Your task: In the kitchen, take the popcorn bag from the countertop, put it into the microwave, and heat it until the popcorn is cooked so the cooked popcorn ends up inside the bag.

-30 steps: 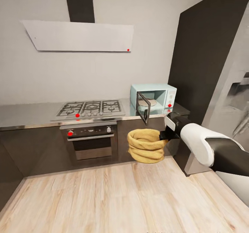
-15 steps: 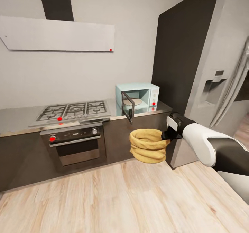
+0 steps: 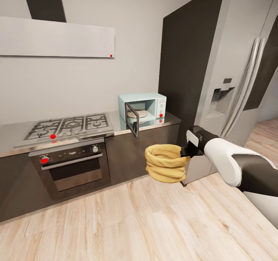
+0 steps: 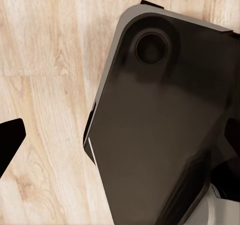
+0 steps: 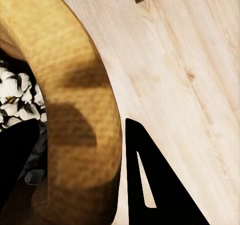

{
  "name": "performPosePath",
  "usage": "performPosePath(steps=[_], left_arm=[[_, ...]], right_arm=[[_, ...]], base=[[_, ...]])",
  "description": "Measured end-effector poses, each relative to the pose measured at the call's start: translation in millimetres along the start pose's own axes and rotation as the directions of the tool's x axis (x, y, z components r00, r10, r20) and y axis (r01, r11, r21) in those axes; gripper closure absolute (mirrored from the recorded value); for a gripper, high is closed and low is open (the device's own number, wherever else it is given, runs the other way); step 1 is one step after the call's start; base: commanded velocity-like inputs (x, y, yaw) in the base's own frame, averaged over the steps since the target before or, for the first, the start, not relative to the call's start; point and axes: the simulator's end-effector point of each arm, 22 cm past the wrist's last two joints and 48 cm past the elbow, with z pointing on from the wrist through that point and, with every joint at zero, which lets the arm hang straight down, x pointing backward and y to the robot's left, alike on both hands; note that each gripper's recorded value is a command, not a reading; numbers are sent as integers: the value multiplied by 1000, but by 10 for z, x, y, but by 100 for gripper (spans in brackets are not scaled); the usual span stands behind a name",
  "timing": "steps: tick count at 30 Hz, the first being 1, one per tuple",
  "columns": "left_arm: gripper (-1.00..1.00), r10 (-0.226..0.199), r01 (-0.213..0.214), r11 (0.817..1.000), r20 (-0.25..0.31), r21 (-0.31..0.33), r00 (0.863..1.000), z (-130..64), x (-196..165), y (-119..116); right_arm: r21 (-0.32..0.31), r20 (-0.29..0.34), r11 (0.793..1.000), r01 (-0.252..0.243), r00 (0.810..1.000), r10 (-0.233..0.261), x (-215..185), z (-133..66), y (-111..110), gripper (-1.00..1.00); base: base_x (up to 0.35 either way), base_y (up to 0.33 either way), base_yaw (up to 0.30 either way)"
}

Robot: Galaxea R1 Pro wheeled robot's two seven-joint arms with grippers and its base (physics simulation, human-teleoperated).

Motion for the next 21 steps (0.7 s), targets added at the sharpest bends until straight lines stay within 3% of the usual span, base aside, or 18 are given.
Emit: performPosePath(steps=[6,21], left_arm=[[-100,-1,1,1000,1,1,1000,0,-6,-4],[-100,0,0,1000,0,2,1000,-1,-1,-4]], right_arm=[[2,0,1000,-4,1000,4,1,3,-29,100],[1,35,1000,-11,999,11,-75,-5,-29,100]], base=[[38,0,0],[312,0,0]])
